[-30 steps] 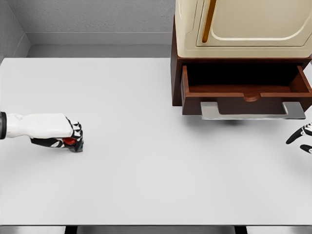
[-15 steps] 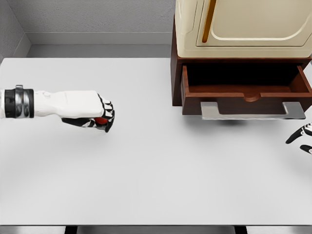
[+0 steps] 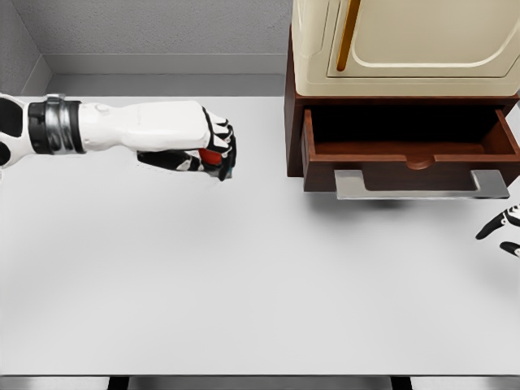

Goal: Put the switch into the drawer with left arm, and close the drawer with right arm

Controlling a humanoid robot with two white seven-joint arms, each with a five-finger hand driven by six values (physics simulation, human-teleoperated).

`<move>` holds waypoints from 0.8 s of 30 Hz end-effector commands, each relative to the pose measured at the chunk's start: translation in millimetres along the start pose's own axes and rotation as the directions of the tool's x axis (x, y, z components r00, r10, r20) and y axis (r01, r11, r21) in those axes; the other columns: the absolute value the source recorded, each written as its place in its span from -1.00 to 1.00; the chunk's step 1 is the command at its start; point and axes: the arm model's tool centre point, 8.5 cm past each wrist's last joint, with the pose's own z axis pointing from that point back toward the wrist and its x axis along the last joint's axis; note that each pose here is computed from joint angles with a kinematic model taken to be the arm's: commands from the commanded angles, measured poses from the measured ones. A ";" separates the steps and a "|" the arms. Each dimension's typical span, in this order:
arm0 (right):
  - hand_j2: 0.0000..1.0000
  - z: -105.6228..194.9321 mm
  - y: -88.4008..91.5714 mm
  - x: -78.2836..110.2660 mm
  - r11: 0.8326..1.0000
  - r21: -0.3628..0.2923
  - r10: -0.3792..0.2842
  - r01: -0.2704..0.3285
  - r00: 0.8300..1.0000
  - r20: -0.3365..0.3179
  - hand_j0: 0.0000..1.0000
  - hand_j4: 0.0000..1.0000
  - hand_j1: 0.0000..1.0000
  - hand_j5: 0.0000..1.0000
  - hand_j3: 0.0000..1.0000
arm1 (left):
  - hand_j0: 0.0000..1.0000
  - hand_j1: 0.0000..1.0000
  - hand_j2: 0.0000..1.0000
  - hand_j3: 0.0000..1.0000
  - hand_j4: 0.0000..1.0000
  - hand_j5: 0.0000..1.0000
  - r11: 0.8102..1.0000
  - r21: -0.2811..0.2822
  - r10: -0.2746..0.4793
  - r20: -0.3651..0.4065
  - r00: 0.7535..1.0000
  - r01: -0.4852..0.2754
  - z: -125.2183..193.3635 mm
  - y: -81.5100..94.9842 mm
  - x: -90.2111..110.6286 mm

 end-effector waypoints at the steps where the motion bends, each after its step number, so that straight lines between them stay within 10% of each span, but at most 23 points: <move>1: 0.12 0.7 -2.2 0.1 1.000 -0.007 -0.003 0.003 1.000 0.000 0.12 0.12 0.12 0.12 0.12 | -0.30 -0.30 -0.30 -0.30 -0.30 -0.30 0.999 0.040 0.018 0.055 0.998 -0.021 -23.2 3.6 4.2; 11: 0.14 0.7 -1.3 0.1 1.000 -0.005 -0.005 0.005 1.000 0.000 0.14 0.14 0.14 0.14 0.14 | -0.30 -0.30 -0.30 -0.30 -0.30 -0.30 0.988 0.155 -0.029 0.128 0.991 0.009 -101.9 80.1 -7.0; 24: 0.14 3.4 -3.1 -0.7 1.000 -0.014 -0.002 0.002 1.000 -0.007 0.14 0.14 0.14 0.14 0.14 | -0.29 -0.29 -0.29 -0.29 -0.29 -0.29 0.987 0.099 0.104 0.190 0.976 -0.125 -228.2 58.3 -1.9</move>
